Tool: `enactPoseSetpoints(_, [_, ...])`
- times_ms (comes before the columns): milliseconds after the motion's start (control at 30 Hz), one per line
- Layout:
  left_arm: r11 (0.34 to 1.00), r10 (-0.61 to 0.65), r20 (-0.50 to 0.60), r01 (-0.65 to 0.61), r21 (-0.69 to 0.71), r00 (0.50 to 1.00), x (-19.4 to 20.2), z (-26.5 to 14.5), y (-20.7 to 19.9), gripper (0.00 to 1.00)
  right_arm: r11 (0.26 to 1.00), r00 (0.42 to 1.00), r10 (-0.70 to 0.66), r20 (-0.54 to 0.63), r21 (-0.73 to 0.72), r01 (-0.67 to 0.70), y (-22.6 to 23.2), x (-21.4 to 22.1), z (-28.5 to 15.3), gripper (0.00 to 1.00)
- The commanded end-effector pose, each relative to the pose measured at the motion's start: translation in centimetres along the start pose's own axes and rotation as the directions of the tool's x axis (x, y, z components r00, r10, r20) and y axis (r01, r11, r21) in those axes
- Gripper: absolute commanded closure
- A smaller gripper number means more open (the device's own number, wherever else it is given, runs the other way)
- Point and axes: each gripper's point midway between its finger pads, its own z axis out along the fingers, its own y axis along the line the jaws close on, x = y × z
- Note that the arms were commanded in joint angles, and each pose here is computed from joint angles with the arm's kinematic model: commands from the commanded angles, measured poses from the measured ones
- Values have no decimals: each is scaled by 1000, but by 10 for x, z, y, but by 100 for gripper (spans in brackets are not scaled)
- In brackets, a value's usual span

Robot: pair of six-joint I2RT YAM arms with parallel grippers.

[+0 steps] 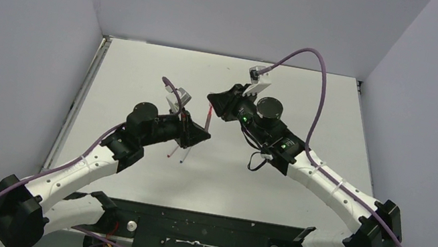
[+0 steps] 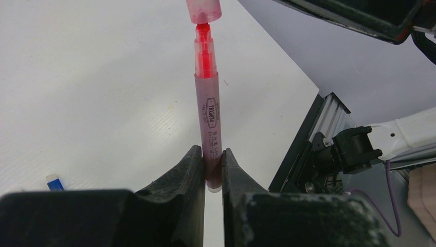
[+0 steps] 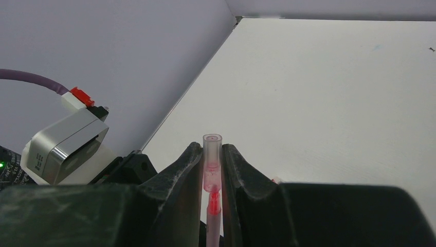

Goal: Insert the pens into the pen caps

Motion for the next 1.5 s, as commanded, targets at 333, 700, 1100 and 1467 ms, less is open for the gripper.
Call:
enactPoseSetpoints(333, [998, 64, 94, -66, 21, 993, -42, -6, -14, 100, 999, 1000, 0, 21, -41, 1, 9, -3, -19, 100])
enactPoseSetpoints(700, [997, 76, 119, -78, 13, 990, -61, -4, -12, 100, 998, 999, 32, 9, -51, -32, 19, 14, -31, 100])
enactPoseSetpoints(1100, [977, 207, 48, -203, -64, 977, -67, -5, 0, 100, 999, 996, -15, -90, -41, 12, 24, 38, -32, 100])
enactPoseSetpoints(1467, [957, 273, 83, -262, -126, 958, -90, -9, 5, 100, 1000, 978, -1, -211, -7, 0, 20, 82, -36, 100])
